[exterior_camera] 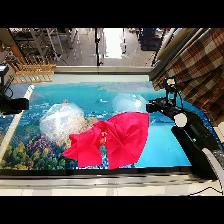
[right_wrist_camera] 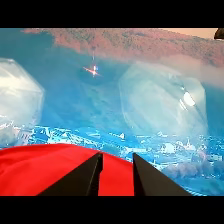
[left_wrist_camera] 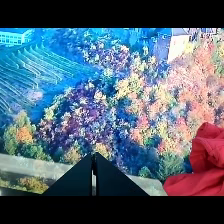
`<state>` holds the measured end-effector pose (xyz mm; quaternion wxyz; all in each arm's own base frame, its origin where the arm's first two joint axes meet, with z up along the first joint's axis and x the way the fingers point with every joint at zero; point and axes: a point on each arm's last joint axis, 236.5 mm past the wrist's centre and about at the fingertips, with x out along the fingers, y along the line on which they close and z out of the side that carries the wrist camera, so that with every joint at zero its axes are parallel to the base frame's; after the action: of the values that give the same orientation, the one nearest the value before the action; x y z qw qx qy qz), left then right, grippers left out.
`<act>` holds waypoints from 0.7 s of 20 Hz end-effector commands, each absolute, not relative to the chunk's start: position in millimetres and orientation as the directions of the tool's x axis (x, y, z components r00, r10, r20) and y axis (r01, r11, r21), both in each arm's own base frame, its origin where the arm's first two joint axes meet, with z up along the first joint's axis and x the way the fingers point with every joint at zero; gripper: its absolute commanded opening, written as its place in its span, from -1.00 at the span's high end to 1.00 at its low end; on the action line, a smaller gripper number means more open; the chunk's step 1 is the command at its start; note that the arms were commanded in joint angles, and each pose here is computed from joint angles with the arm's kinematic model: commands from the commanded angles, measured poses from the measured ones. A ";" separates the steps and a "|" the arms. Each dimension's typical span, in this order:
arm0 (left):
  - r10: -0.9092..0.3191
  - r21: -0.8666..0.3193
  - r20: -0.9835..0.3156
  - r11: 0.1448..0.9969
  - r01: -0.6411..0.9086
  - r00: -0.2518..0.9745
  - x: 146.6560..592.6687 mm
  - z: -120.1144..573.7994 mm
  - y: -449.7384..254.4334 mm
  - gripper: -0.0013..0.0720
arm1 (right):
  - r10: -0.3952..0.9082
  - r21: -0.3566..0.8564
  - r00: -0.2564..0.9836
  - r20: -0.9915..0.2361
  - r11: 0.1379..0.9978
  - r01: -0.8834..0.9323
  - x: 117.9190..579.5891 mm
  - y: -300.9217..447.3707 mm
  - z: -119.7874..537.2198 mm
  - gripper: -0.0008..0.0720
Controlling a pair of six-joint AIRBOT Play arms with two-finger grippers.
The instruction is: Fold the clothes and pants, and hang the long-sleeved shirts on hangers.
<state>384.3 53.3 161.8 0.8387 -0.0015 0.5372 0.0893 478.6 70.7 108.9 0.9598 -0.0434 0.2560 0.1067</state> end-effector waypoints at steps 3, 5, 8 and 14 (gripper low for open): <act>0.149 0.094 -0.902 0.984 -0.153 0.406 384.3 161.5 53.8 0.93 | 0.184 -0.028 0.846 -0.501 0.973 -0.228 478.4 71.3 108.9 0.30; 0.149 0.094 -0.902 0.984 -0.153 0.406 384.3 161.5 53.8 0.93 | 0.184 -0.028 0.846 -0.501 0.973 -0.228 478.4 71.3 108.9 0.30; 0.149 0.093 -0.901 0.984 -0.153 0.406 384.4 161.6 53.7 0.93 | 0.184 -0.028 0.846 -0.501 0.973 -0.228 478.4 71.3 109.1 0.30; 0.139 0.082 -0.889 0.986 -0.148 0.437 391.9 163.9 51.5 0.93 | 0.187 -0.018 0.846 -0.499 0.974 -0.226 478.4 72.1 109.2 0.30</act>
<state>388.3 52.0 163.2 0.8436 -0.0027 0.5299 0.0865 478.6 70.9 108.9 0.9598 -0.0434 0.2560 0.1068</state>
